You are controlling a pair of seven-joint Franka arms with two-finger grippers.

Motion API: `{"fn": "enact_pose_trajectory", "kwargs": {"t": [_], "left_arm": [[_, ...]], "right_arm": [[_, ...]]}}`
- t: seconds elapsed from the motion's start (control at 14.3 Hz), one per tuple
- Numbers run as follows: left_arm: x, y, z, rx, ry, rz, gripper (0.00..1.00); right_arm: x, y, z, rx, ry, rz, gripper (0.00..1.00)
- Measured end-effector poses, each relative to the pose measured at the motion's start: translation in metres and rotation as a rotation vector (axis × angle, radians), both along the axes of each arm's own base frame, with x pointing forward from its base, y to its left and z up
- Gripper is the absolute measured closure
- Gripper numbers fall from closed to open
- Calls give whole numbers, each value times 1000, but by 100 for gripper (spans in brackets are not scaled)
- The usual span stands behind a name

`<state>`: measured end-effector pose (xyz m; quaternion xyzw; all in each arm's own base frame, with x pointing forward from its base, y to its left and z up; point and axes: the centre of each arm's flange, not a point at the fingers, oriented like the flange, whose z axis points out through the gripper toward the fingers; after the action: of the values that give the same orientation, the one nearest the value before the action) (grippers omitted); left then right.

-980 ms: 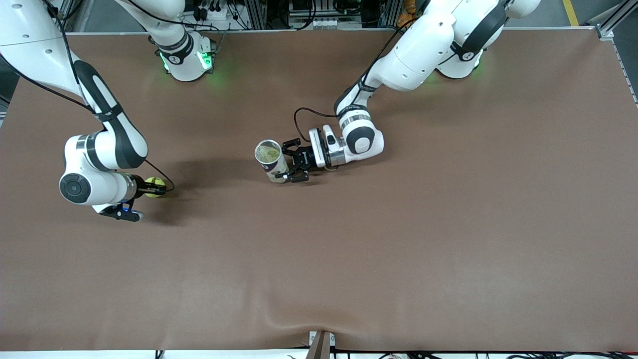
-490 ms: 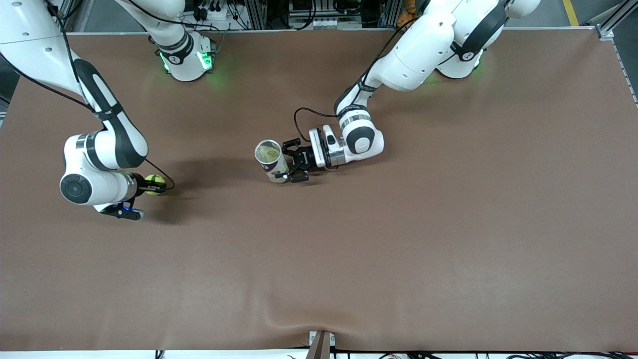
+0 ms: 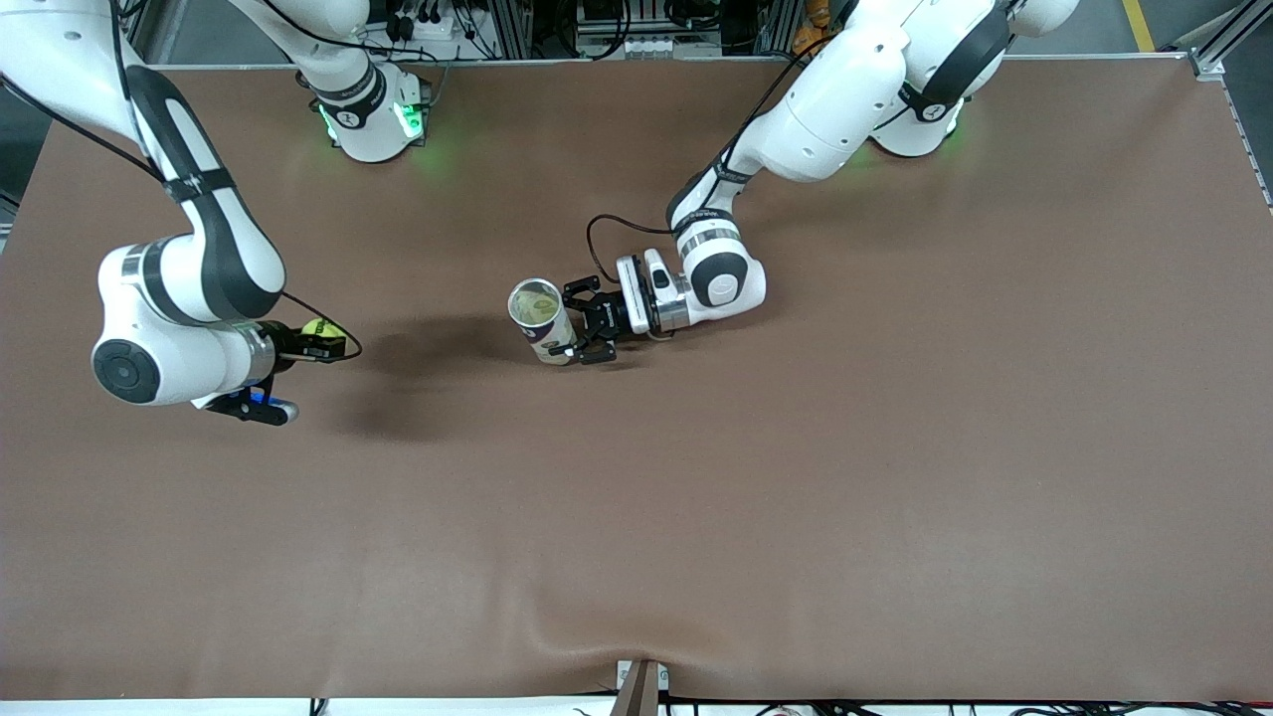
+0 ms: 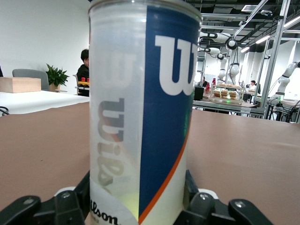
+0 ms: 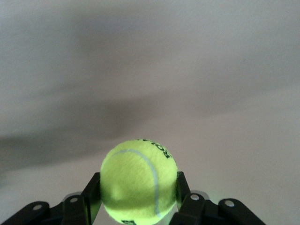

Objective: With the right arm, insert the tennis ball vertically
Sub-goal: 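Grasp the second tennis ball with the right gripper, then carry the second ball over the tube opening with the right gripper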

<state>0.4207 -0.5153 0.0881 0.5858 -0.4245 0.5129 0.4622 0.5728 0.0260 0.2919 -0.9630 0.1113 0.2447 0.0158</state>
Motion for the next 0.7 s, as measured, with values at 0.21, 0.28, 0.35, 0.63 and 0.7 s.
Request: {"fn": "enact_pose_trajectory", "kwargs": {"t": [0.21,0.28,0.35,0.63,0.7], "left_arm": [[0,0,0,0,0,0,25],[0,0,0,0,0,0,25],[0,0,0,0,0,0,25],[0,0,0,0,0,0,25],[0,0,0,0,0,0,25]], "right_arm": [[7,15,30,29,29,-24,35],[9,23,41,28,36,-40,35],[11,33,52,24,40,-60,35],[10,95,90,-23,33,-150,35],[9,108,97,-37,28,-172,35]]}}
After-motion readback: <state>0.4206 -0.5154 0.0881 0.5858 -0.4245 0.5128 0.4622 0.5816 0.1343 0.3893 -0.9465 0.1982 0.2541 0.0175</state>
